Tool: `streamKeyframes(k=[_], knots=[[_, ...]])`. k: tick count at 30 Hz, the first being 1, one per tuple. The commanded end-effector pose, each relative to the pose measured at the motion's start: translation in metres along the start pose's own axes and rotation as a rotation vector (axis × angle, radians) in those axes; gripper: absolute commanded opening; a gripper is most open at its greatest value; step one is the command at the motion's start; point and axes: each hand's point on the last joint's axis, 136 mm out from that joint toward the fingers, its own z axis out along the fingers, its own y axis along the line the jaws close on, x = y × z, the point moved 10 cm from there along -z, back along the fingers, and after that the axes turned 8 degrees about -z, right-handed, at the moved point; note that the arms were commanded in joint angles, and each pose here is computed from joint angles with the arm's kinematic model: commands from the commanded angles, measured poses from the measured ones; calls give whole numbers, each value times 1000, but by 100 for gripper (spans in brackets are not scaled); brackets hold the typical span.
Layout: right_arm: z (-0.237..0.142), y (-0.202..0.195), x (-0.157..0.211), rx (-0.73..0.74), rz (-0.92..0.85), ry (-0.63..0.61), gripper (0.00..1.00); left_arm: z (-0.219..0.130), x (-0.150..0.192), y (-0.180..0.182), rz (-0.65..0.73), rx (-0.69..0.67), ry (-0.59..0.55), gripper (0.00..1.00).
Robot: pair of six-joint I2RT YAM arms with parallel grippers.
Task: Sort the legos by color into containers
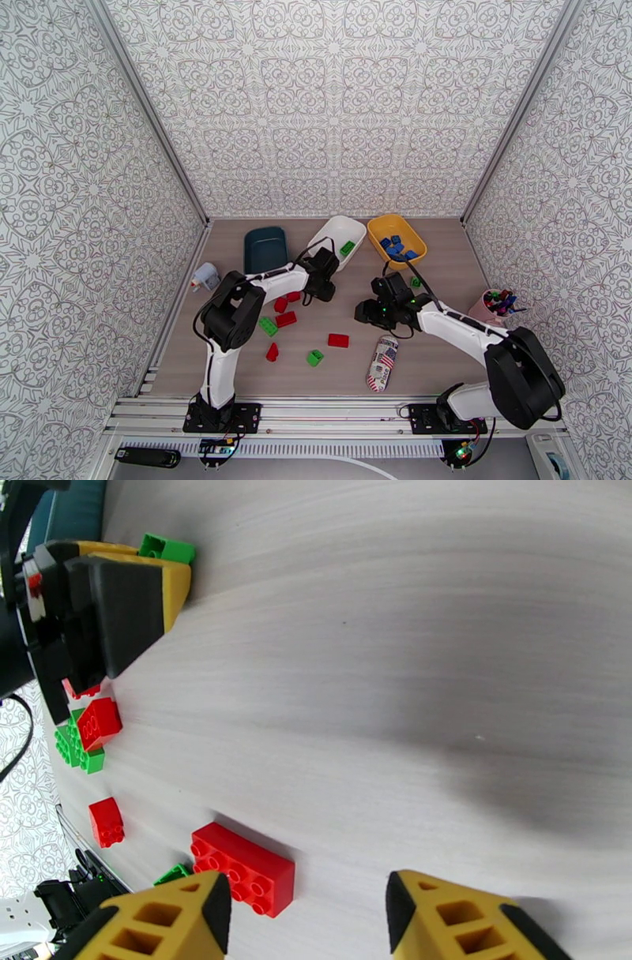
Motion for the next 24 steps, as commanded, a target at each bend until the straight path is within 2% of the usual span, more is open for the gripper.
streamKeyframes(k=[1, 9, 15, 17, 20, 24], knots=[[-9, 6, 1, -8, -16, -6, 56, -39, -9, -2, -34, 36, -109, 33], [-28, 17, -5, -24, -35, -40, 56, -101, -54, -2, -84, 158, -284, 34], [-37, 21, -7, -27, -32, -59, 56, -103, -109, 1, -132, 162, -326, 38], [-40, 23, -8, -31, -29, -68, 56, -92, -125, 4, -160, 148, -318, 45], [-42, 22, -7, -24, -24, -71, 58, -81, -137, 6, -201, 141, -298, 68], [-44, 19, -4, -2, -22, -71, 62, -88, -130, 0, -195, 140, -327, 77]])
